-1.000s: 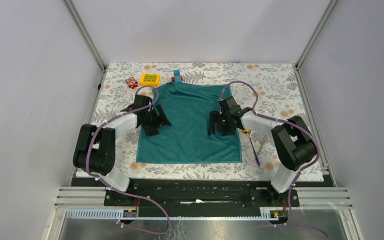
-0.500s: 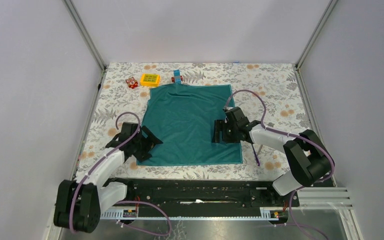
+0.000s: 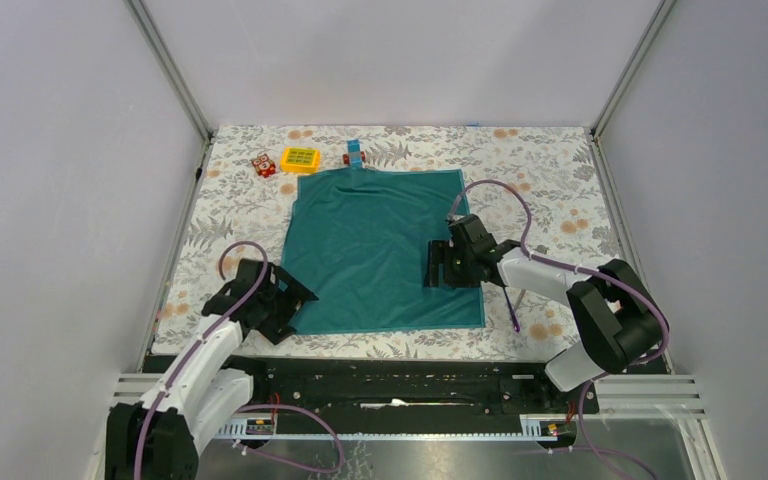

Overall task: Fold the napkin into a case and place the utensils inside
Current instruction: Flatten out the crumpled napkin at the center of the board, then flatten out the napkin at the center of the board.

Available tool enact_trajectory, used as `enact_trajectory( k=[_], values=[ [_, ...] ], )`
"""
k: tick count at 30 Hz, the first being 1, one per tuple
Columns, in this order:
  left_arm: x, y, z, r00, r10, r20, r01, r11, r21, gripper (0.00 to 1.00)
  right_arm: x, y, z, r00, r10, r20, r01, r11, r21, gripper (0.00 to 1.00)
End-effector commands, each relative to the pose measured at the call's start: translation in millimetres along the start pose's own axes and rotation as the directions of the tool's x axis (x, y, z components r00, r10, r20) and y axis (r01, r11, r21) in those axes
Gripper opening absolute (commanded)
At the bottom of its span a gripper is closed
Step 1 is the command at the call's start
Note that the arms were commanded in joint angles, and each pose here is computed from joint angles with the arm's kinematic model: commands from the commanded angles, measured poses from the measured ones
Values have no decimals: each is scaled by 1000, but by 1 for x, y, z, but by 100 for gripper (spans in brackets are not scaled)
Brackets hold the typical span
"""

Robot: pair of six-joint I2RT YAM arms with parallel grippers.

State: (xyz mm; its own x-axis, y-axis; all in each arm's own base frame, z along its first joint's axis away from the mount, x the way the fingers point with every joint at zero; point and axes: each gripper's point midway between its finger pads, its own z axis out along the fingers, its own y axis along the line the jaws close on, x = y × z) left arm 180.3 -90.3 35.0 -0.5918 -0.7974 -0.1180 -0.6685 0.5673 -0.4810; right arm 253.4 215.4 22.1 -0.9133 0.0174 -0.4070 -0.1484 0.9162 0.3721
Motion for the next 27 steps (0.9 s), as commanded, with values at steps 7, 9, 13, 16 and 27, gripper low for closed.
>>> enact_trajectory(
  k=[7,9,13,16,27],
  values=[
    [-30,5,-52,991,32,134,-8,985,-174,99,20,-25,-69,977,210,18,-207,939,275,94],
    [-29,15,-55,992,-11,126,42,967,-251,99,30,-42,-81,931,357,76,-358,853,380,94],
    [-28,25,-55,990,-61,124,100,937,-335,94,55,-51,-98,879,473,61,-444,765,466,90],
    [-35,17,-55,985,-68,157,114,945,-306,94,63,-56,-98,852,517,83,-488,729,479,85],
    [-41,8,-54,986,-16,168,61,961,-268,96,73,-74,-89,825,550,130,-519,646,560,51]
  ],
)
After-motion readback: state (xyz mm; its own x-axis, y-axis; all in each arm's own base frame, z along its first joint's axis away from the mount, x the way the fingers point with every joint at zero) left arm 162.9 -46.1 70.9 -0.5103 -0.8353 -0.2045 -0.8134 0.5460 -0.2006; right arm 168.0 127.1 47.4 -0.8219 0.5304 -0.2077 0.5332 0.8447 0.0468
